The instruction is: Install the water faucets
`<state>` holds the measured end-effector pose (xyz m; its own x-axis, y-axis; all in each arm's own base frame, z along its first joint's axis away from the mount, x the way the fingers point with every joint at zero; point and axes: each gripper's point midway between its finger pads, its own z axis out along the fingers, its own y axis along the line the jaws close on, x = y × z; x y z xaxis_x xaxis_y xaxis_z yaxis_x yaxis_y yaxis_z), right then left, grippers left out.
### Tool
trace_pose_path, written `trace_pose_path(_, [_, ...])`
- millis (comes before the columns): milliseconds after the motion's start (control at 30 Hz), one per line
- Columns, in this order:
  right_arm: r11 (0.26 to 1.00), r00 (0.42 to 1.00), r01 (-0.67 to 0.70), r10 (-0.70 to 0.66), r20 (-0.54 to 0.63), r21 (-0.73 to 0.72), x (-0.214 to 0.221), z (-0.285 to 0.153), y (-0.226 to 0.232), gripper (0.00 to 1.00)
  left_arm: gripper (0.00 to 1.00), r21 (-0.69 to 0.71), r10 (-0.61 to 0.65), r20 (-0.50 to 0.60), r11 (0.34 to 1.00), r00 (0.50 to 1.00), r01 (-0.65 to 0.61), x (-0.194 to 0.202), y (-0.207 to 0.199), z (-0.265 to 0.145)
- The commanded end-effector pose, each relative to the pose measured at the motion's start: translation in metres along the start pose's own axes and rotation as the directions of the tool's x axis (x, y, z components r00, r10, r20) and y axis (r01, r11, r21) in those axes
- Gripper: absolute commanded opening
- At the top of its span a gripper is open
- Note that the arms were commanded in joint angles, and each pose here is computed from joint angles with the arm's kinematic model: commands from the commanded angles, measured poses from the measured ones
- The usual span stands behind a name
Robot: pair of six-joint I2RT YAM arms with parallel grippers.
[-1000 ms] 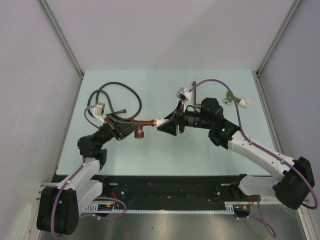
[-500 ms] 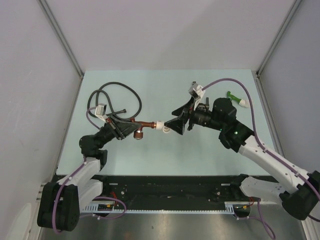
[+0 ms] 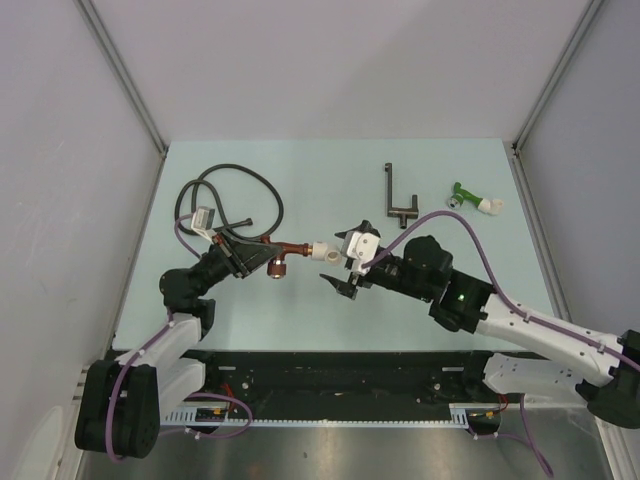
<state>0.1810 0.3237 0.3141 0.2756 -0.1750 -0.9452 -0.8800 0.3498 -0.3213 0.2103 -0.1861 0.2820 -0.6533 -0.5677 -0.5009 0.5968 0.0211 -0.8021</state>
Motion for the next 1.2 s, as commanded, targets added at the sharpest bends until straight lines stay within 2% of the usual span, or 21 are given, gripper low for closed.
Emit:
trace_pose_path(0, [0.98,0.985,0.172,-0.173,0.007,0.104,0.0,0.011,-0.024,0.86,0.0,0.272,0.305,0.096,0.908,0.947,-0.32,-0.005,-0.073,-0.007])
trace_pose_path(267, [0.976,0.977,0.212,-0.213,0.021,0.059,0.007,0.034,-0.013,0.84,0.0,0.274,0.302,0.092,0.909,0.949,-0.315,-0.005,-0.073,-0.007])
trace_pose_path(367, [0.978,0.978,0.201,-0.203,0.041,0.047,0.006,0.039,-0.01,0.76,0.0,0.275,0.304,0.092,0.907,0.948,-0.317,-0.005,-0.074,-0.007])
trace_pose_path(467, [0.98,0.98,0.193,-0.195,0.036,0.038,0.009,0.042,-0.008,0.57,0.0,0.279,0.309,0.089,0.905,0.947,-0.321,-0.004,-0.075,-0.008])
trace_pose_path(500, [0.982,0.982,0.187,-0.188,0.031,0.031,0.011,0.043,-0.006,0.48,0.0,0.278,0.311,0.09,0.904,0.946,-0.324,-0.004,-0.075,-0.008])
trace_pose_path(567, [0.984,0.984,0.175,-0.176,0.027,0.018,0.014,0.044,-0.003,0.4,0.0,0.279,0.315,0.09,0.903,0.945,-0.328,-0.004,-0.075,-0.008])
trace_pose_path(600, [0.987,0.987,0.16,-0.161,0.028,0.012,0.013,0.044,-0.002,0.29,0.0,0.279,0.314,0.089,0.903,0.945,-0.326,-0.004,-0.075,-0.007])
trace_pose_path(667, [0.99,0.989,0.141,-0.141,0.037,-0.003,0.011,0.043,0.001,0.17,0.0,0.281,0.316,0.089,0.902,0.945,-0.328,-0.004,-0.076,-0.007])
trace_pose_path(700, [0.994,0.994,0.108,-0.107,0.037,-0.009,0.011,0.043,0.001,0.1,0.0,0.28,0.319,0.089,0.901,0.944,-0.331,-0.003,-0.076,-0.008])
trace_pose_path(800, [0.995,0.998,0.023,-0.017,0.065,-0.093,0.001,0.042,0.008,0.01,0.0,0.283,0.34,0.089,0.892,0.936,-0.351,-0.003,-0.077,-0.008])
trace_pose_path(833, [0.987,0.994,-0.062,0.074,0.075,-0.149,-0.002,0.039,0.011,0.0,0.0,0.287,0.358,0.097,0.883,0.929,-0.37,-0.003,-0.079,-0.008])
trace_pose_path(900, [0.97,0.98,-0.142,0.166,0.109,-0.195,-0.014,0.036,0.008,0.0,0.0,0.291,0.375,0.1,0.875,0.922,-0.387,-0.002,-0.08,-0.009])
trace_pose_path(933, [0.937,0.956,-0.245,0.276,0.096,-0.248,-0.016,0.031,0.007,0.0,0.0,0.296,0.39,0.106,0.866,0.915,-0.404,-0.001,-0.083,-0.009])
trace_pose_path(1033, [0.877,0.906,-0.385,0.418,0.062,-0.287,-0.02,0.031,-0.006,0.0,0.0,0.301,0.416,0.119,0.85,0.902,-0.432,-0.001,-0.086,-0.01])
trace_pose_path(1067, [0.828,0.862,-0.479,0.506,0.021,-0.291,-0.016,0.032,-0.006,0.0,0.0,0.303,0.42,0.119,0.847,0.899,-0.436,-0.001,-0.087,-0.011])
trace_pose_path(1133, [0.774,0.818,-0.551,0.575,-0.017,-0.31,-0.018,0.033,-0.008,0.0,0.0,0.306,0.436,0.124,0.838,0.892,-0.452,0.0,-0.089,-0.011])
trace_pose_path(1167, [0.711,0.758,-0.635,0.65,-0.062,-0.302,-0.011,0.035,-0.011,0.0,0.0,0.307,0.438,0.127,0.835,0.89,-0.455,0.0,-0.09,-0.012])
